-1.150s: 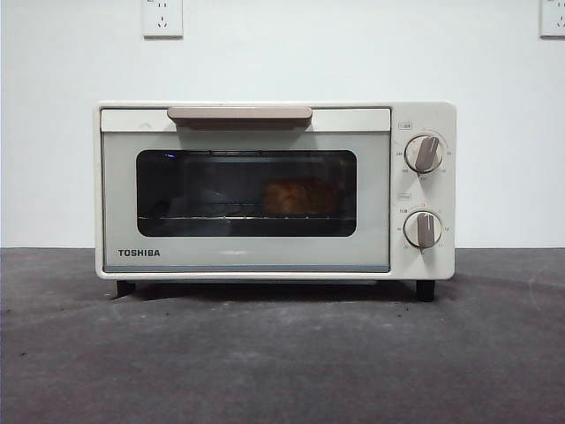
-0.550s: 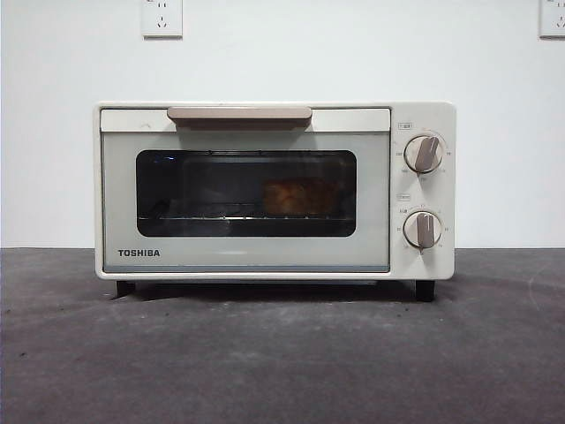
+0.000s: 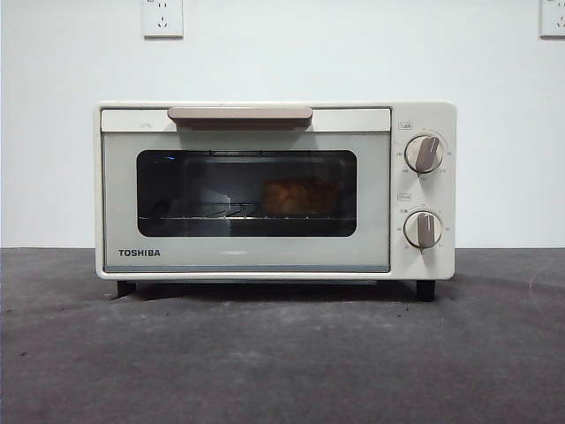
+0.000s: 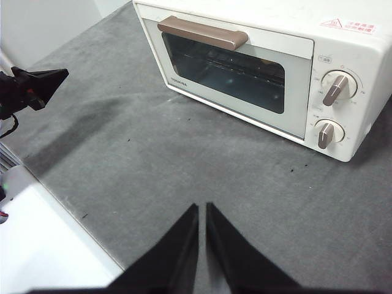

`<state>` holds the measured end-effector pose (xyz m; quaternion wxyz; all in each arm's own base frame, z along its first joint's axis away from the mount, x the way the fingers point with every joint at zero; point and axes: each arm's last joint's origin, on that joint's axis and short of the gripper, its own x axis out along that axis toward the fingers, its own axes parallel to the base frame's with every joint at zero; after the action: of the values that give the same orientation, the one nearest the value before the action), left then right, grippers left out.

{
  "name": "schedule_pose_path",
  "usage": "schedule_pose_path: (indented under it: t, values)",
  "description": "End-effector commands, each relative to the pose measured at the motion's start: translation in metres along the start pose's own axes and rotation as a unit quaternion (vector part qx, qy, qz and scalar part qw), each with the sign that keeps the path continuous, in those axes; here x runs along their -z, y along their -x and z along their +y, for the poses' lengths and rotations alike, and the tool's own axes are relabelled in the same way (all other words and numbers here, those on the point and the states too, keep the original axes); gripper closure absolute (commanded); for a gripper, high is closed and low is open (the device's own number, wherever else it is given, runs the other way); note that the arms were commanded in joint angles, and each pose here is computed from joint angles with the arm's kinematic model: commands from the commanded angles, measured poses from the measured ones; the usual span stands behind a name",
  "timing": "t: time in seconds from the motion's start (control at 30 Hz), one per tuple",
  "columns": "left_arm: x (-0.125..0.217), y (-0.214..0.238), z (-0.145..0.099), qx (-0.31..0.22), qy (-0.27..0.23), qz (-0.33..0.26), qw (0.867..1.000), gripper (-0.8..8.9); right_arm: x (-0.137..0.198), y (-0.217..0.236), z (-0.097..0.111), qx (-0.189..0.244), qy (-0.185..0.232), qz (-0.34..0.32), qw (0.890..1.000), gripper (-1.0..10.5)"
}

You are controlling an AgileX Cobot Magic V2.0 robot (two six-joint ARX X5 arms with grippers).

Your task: The left arm flap open the oven, the right arm pick bread and place it into oven, the left arm flap close the oven

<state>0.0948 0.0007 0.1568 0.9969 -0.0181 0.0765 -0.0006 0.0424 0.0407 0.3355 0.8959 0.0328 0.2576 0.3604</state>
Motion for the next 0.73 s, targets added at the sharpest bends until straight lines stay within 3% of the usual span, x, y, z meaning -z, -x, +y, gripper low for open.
schedule_pose_path:
  t: [0.03, 0.5, 0.73]
  values:
    - [0.007, -0.002, 0.0, -0.001, -0.009, 0.013, 1.0, 8.03, -0.004, 0.003, 0.002, -0.006, 0.007, -0.011, 1.0, 9.3]
    - [0.007, -0.002, 0.0, -0.001, -0.009, 0.013, 1.0, 8.04, -0.004, 0.005, 0.0, 0.003, 0.005, -0.017, 1.0, 9.3]
    - [0.007, -0.002, 0.0, -0.001, -0.009, 0.013, 1.0, 8.04, 0.006, -0.005, -0.02, 0.119, -0.009, -0.07, 0.99, 9.3]
